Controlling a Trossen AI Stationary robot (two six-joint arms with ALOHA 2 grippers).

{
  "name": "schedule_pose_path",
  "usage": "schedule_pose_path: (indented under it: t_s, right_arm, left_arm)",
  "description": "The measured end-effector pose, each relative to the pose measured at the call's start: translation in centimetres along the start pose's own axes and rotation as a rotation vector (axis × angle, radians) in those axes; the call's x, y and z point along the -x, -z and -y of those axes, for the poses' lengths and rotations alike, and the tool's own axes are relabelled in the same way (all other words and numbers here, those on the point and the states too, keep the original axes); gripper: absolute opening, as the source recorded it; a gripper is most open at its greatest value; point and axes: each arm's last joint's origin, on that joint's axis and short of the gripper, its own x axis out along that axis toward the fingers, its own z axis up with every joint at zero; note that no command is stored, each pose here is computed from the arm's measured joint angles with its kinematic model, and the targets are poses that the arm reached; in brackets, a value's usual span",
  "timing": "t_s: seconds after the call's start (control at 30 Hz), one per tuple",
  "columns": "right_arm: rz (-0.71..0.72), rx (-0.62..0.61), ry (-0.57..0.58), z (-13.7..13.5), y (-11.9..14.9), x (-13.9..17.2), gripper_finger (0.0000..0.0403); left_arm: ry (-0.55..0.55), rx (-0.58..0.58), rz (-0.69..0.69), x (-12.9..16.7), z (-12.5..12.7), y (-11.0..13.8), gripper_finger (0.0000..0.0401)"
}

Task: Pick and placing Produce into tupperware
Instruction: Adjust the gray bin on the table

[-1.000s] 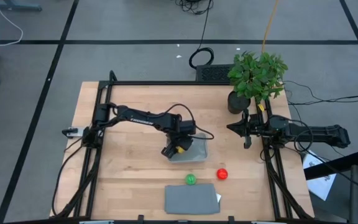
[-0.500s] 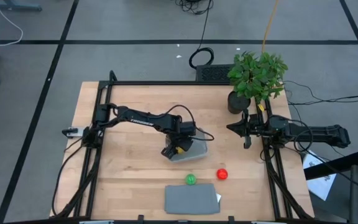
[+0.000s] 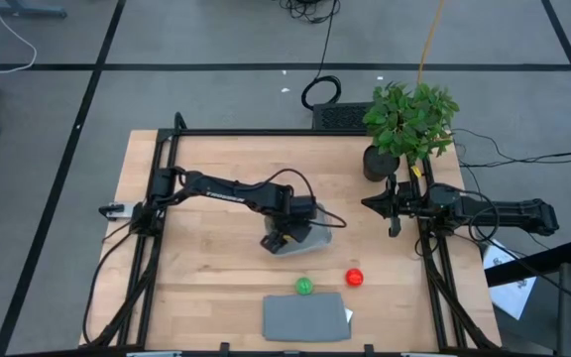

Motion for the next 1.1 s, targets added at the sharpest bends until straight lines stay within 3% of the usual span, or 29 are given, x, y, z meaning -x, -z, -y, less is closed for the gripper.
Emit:
schedule_pose_path:
  t_s: [0.4, 0.63, 0.77, 1.0, 1.1]
  right_arm:
    - [0.000, 0.000, 0.000, 0.0, 0.0, 0.0, 0.0000]
    - [-0.002, 0.000, 0.000, 0.0, 0.0, 0.0, 0.0000]
    - [-0.017, -0.004, 0.004, 0.0, 0.1, -0.1, 0.0000]
    - [-0.022, -0.004, 0.005, 0.0, 0.2, -0.2, 0.0000]
    - [-0.015, -0.004, 0.003, 0.0, 0.1, -0.2, 0.0000]
  left_arm:
    - [-0.084, -0.011, -0.081, 1.6, 0.4, -1.3, 0.0274]
    - [-0.275, -0.013, -0.059, 7.4, 2.1, -3.1, 0.0266]
    - [-0.339, 0.021, 0.000, 11.8, 3.9, -3.2, 0.0206]
    - [-0.384, 0.196, 0.146, 18.6, 6.1, -1.6, 0.0025]
    - [-0.397, 0.261, 0.191, 20.2, 6.7, -0.6, 0.0012]
